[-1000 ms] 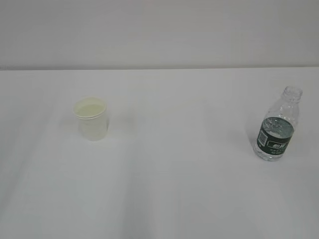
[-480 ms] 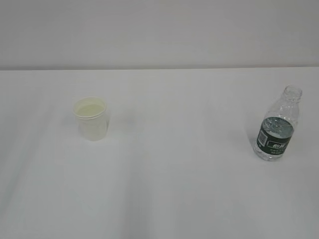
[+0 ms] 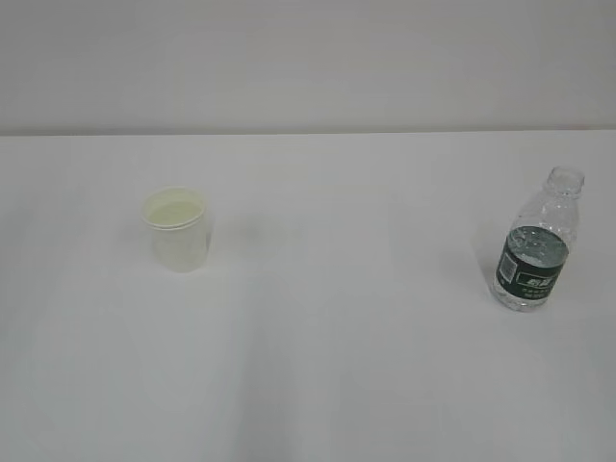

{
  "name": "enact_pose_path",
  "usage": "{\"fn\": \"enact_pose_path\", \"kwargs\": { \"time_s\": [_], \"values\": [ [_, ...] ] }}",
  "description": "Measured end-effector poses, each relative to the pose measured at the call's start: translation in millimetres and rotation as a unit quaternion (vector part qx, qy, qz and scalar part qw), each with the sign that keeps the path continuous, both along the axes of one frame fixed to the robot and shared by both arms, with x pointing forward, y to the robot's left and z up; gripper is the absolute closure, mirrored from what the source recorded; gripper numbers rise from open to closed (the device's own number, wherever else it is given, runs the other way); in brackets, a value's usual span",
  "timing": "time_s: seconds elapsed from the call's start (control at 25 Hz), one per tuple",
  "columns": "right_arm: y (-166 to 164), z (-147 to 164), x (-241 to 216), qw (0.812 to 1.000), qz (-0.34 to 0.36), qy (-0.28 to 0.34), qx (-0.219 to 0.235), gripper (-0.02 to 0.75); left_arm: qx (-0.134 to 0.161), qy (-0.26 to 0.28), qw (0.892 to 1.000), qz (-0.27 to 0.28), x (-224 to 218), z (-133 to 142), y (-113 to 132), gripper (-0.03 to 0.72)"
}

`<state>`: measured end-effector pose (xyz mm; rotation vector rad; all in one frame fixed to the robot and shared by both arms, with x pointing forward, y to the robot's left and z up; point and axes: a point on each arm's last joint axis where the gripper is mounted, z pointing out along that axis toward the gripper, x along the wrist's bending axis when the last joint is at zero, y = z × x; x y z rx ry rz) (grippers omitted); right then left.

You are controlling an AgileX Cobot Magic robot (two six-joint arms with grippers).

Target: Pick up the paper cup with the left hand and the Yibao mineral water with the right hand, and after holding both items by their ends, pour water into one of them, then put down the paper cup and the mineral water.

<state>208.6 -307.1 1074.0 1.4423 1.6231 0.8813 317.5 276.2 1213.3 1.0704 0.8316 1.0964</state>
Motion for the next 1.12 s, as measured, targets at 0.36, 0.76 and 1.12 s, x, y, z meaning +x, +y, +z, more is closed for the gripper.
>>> {"fn": "enact_pose_path", "kwargs": {
  "time_s": [0.36, 0.76, 1.12],
  "values": [
    [0.0, 0.0, 0.0, 1.000, 0.000, 0.000, 0.000, 0.167, -0.149, -0.045, 0.982, 0.109, -2.8, 10.1, 29.0, 0.395],
    [0.0, 0.0, 0.0, 1.000, 0.000, 0.000, 0.000, 0.167, -0.140, -0.030, 0.976, 0.165, -32.7, 3.3, 35.5, 0.431],
    [0.0, 0.1, 0.1, 1.000, 0.000, -0.001, 0.000, 0.167, -0.056, 0.052, 0.979, 0.188, -59.8, -18.2, 31.4, 0.449]
  ]
}}
